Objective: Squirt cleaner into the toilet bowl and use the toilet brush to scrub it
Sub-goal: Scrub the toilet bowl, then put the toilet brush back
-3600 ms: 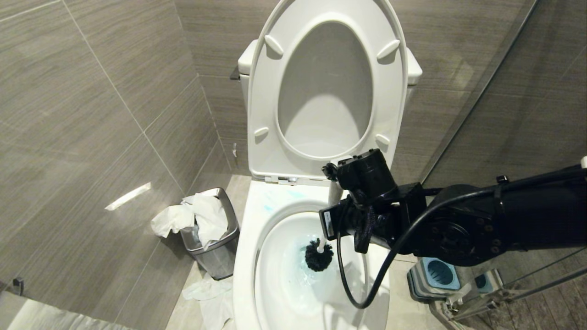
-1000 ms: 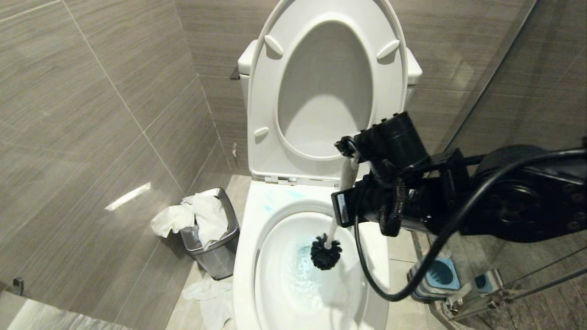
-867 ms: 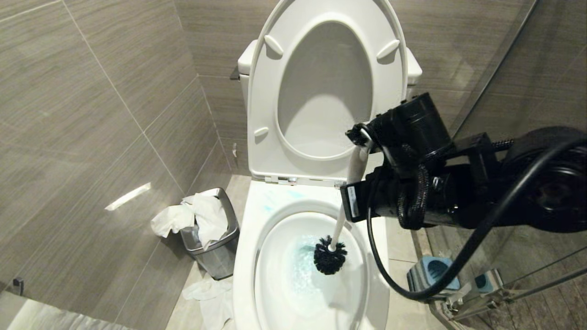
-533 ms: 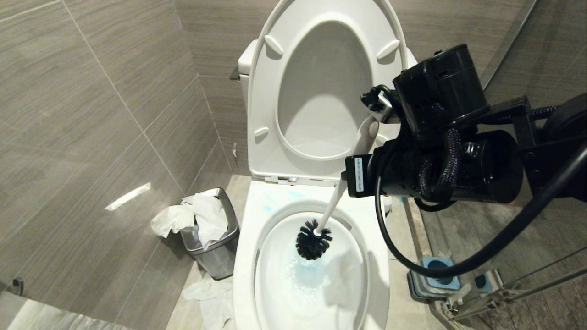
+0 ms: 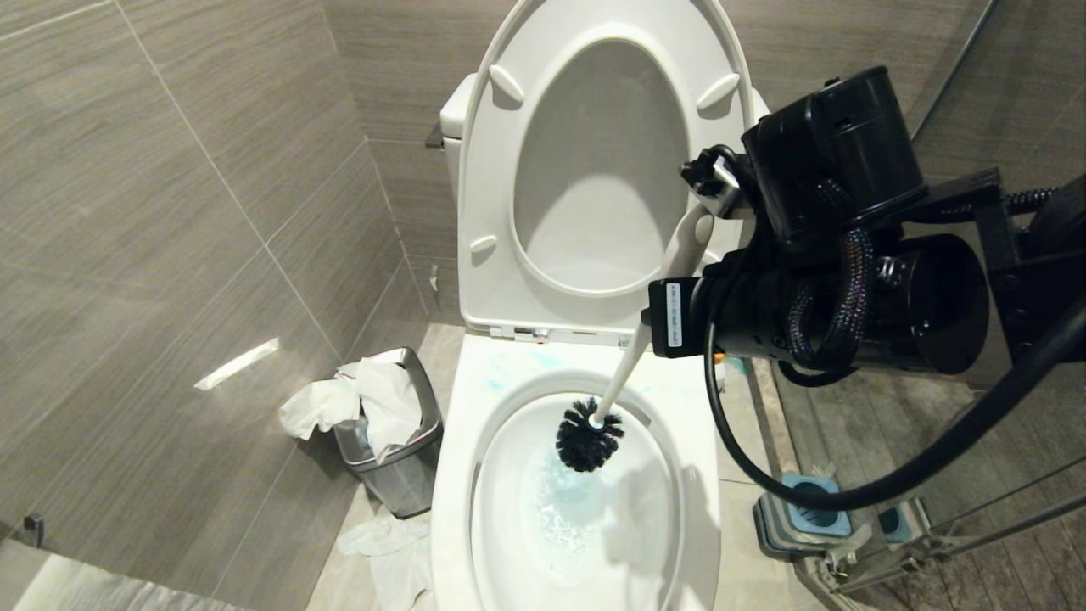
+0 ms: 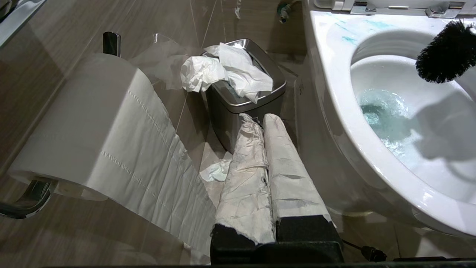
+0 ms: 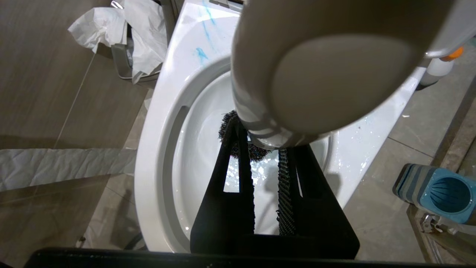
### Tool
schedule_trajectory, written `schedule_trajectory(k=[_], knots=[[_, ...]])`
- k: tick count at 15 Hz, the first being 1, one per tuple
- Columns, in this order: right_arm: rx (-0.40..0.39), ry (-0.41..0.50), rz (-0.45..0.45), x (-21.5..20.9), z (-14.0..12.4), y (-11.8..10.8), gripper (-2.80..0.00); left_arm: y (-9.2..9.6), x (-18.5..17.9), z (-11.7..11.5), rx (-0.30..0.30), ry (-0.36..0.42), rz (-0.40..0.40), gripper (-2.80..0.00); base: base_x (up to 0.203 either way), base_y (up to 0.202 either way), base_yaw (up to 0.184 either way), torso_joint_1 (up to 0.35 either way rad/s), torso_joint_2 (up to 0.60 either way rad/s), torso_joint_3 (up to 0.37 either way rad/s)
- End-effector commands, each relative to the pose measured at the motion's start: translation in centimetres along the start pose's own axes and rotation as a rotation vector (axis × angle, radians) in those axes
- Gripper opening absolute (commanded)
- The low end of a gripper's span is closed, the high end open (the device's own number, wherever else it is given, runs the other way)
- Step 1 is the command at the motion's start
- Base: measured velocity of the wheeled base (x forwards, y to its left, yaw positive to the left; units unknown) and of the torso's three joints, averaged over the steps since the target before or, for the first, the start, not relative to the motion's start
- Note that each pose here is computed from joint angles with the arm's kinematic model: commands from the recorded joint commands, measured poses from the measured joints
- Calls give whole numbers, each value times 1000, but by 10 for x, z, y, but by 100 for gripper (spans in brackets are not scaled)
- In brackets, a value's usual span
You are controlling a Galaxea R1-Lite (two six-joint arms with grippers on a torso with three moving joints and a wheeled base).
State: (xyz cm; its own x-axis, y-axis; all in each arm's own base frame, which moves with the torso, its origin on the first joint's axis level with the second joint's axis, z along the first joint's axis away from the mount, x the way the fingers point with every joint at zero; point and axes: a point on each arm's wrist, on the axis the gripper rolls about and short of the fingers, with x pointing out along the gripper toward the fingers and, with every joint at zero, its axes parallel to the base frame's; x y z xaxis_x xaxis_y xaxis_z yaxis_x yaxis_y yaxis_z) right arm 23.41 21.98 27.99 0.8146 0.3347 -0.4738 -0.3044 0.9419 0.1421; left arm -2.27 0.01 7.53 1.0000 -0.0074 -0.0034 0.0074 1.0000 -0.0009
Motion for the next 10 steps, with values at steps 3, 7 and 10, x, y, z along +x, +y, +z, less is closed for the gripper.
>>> schedule_trajectory(k=[3,7,10], knots=[[33,-32,13,-18,5,-5,-280,0,0,0,0,2,0,-280,0,0,0,0,0,0],[52,-73,23,-49,12,-15,-280,0,0,0,-1,2,0,-280,0,0,0,0,0,0],[74,-81,-23,-66,18,-34,-280,0,0,0,-1,2,0,-280,0,0,0,0,0,0]])
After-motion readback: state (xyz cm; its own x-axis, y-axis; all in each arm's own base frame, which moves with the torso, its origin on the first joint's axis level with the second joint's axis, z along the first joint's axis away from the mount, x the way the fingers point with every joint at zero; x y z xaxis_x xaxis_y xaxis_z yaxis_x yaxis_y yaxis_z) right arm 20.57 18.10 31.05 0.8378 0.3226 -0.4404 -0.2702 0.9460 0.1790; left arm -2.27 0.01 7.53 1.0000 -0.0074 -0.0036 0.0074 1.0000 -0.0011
